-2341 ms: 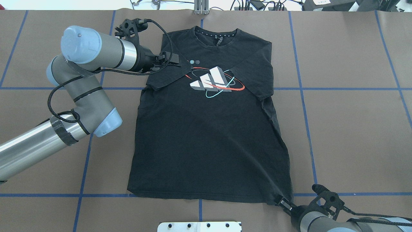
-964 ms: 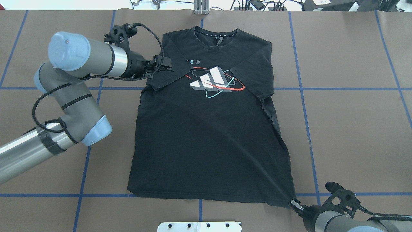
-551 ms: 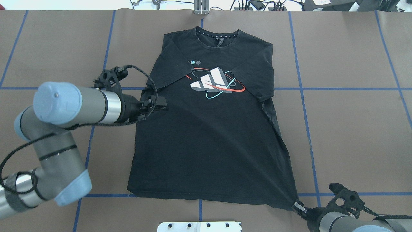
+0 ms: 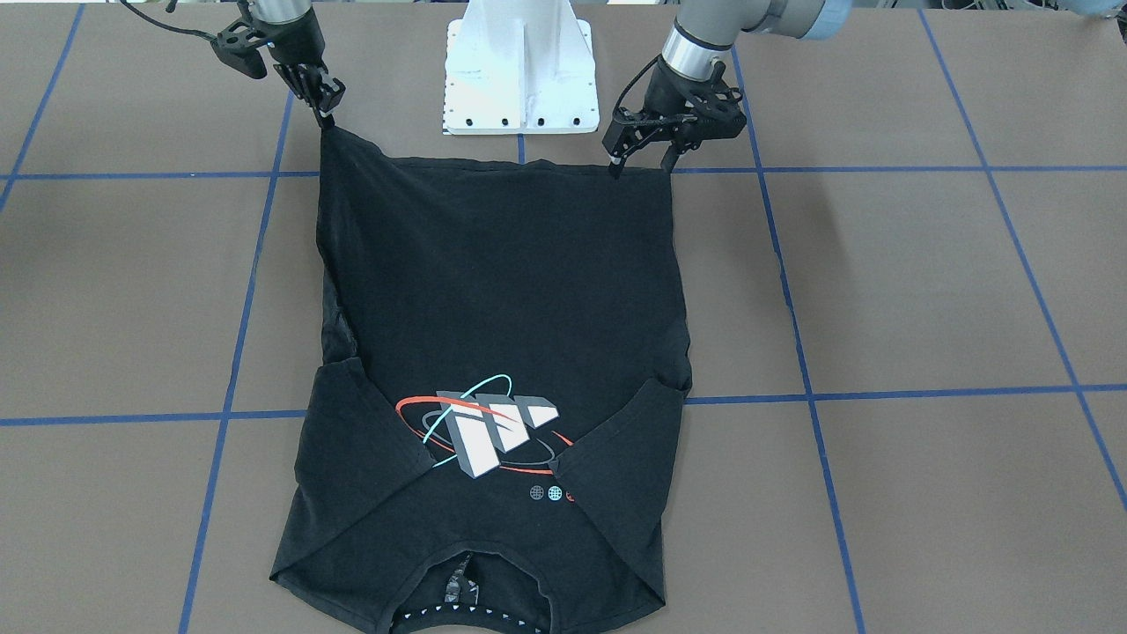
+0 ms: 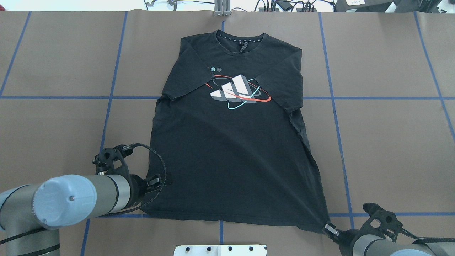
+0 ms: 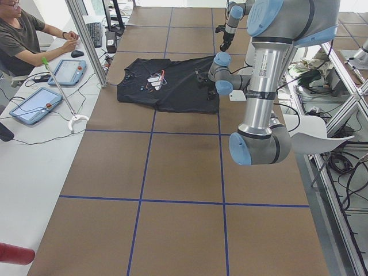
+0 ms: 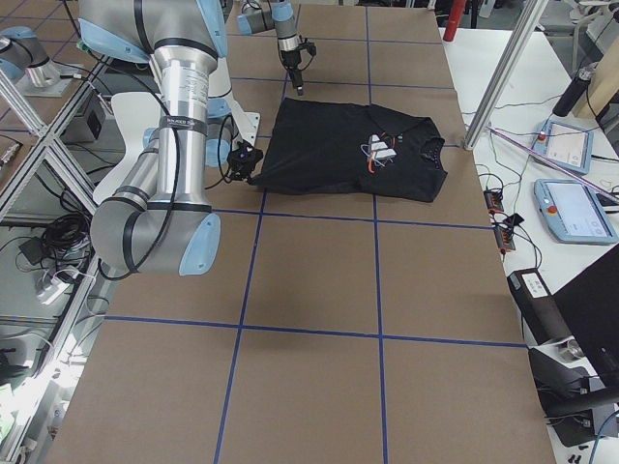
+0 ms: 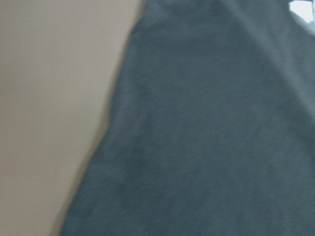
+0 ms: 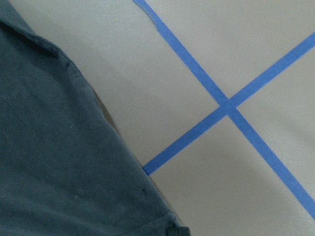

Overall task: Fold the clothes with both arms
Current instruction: 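Move the left gripper down to the other hem corner nearest the robot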

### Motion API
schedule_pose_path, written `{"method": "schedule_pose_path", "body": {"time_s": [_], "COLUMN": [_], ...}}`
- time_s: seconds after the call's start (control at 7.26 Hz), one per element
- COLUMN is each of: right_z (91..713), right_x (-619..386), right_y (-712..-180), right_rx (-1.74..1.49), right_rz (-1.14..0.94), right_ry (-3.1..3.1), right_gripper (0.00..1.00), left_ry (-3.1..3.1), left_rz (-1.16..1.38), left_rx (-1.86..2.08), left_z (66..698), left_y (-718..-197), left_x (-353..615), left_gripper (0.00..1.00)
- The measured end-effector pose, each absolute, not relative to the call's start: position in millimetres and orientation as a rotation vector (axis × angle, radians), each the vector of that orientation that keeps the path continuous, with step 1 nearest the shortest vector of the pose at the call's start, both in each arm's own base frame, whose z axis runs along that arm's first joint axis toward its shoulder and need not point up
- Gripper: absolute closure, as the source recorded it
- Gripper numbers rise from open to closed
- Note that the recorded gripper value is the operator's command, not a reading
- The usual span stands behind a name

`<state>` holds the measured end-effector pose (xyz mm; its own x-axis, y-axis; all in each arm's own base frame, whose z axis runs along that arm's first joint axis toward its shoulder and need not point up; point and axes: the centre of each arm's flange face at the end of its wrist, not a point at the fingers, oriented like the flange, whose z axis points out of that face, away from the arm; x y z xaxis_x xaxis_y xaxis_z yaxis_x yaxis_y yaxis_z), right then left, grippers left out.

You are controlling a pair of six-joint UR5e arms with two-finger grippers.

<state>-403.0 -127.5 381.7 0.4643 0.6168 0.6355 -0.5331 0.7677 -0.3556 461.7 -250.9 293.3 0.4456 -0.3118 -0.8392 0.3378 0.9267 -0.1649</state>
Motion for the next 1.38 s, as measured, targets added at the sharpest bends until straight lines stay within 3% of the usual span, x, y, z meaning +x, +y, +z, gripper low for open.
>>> {"method": "schedule_pose_path", "body": {"time_s": [0.83, 0.96, 1.24, 1.38], "right_z": [380.9, 381.2, 381.1, 381.3], "right_x": [-404.0, -404.0, -404.2, -404.1], "right_y": [-126.9, -127.0, -126.9, -127.0], "right_rx": [-0.114, -0.113, -0.114, -0.113], "right_rz": [0.707, 0.707, 0.707, 0.707], "right_ry": [-0.828, -0.828, -0.828, -0.828], "right_gripper": [1.0, 1.0, 1.0, 1.0], "left_ry": [1.015, 1.008, 0.998, 0.993], "left_rz": [-0.489, -0.491, -0.495, -0.494], "left_rx": [-0.045, -0.054, -0.058, -0.059], "left_z": [347.3, 351.1, 355.6, 357.9], "left_y": [-211.9, -208.2, -206.4, -206.3], "left_x": [487.9, 493.1, 497.0, 496.8], "left_gripper": [0.09, 0.2, 0.84, 1.0]}}
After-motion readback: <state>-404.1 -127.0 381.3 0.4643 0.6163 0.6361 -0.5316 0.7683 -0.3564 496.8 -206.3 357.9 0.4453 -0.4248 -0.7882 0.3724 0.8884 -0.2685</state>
